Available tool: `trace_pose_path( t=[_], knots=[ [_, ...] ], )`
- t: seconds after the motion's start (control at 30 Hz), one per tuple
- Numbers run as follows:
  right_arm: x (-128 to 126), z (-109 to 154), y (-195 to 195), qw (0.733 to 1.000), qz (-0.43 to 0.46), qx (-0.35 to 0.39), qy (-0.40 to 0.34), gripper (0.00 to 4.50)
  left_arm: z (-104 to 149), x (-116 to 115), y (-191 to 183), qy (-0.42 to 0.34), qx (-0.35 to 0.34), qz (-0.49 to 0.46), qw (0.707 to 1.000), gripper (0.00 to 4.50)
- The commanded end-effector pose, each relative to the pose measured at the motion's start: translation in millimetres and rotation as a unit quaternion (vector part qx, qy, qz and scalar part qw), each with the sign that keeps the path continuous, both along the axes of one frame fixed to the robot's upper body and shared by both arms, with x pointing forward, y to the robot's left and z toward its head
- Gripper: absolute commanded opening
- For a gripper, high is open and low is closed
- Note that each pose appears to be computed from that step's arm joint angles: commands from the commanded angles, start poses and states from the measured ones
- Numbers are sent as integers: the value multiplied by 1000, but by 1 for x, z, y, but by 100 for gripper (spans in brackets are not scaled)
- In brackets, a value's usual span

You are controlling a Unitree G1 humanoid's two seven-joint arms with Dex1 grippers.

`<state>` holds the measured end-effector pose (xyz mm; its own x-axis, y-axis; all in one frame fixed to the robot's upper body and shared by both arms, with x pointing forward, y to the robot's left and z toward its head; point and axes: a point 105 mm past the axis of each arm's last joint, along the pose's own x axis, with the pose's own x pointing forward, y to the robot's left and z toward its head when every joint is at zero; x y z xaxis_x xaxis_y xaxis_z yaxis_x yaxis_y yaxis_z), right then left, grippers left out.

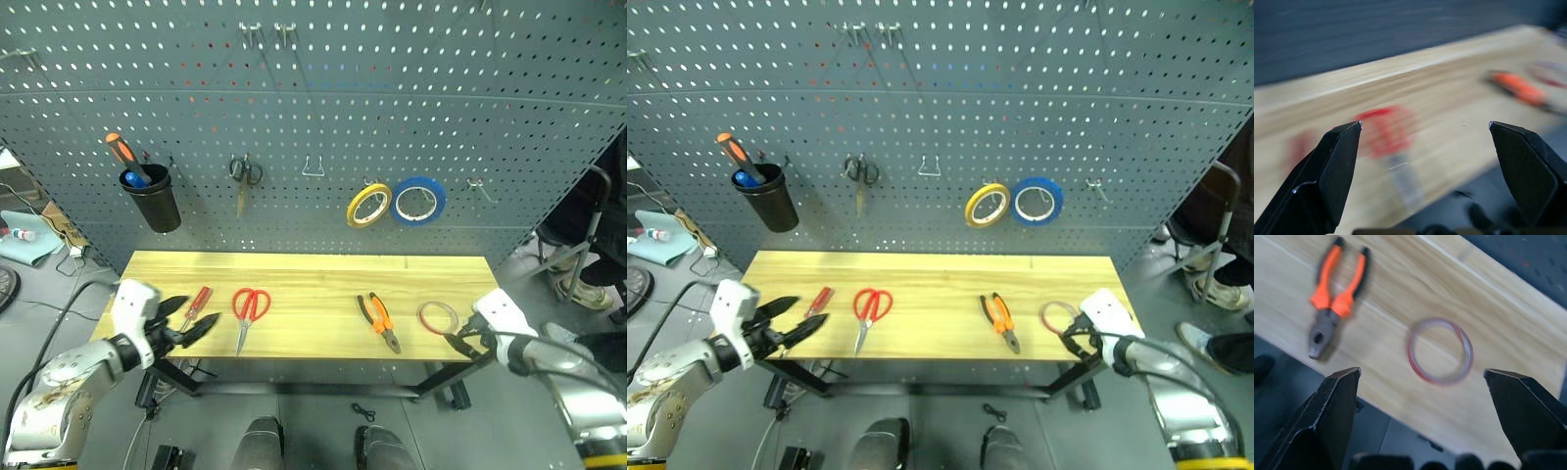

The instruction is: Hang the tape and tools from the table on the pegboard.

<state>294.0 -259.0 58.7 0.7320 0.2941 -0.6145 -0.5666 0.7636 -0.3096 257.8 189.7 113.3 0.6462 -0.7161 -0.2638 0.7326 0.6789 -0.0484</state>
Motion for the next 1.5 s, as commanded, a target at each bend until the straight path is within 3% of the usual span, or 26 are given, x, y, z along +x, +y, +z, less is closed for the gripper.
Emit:
trace_pose_path(
  t=[0.03,0.23,0.47,0.67,0.8,1.1,1.27,1.4,1.5],
  knots=[
    [6,-1,5,998,36,4,46,450,25,-16,-55,-9,-35,-154,987,445],
    [34,-4,5,997,35,-4,63,450,39,-17,-94,-4,-70,-276,959,445],
    [63,-10,-4,998,13,-17,66,450,34,-4,-112,9,-89,-309,947,445],
    [70,-23,-3,995,2,-6,99,450,35,0,-119,9,-95,-321,942,445],
    [72,-29,-6,993,-15,2,115,341,35,2,-122,8,-97,-323,941,450],
    [70,-34,-8,996,-5,-15,93,15,43,2,-128,2,-112,-328,938,450],
    [56,-10,-10,999,14,-52,6,6,58,1,-138,10,-150,-338,929,450],
    [39,58,-10,975,-5,-132,-181,6,85,-1,-144,26,-213,-345,914,450],
    [19,92,-10,946,-37,-171,-273,6,105,3,-148,20,-253,-339,906,450]
  ],
)
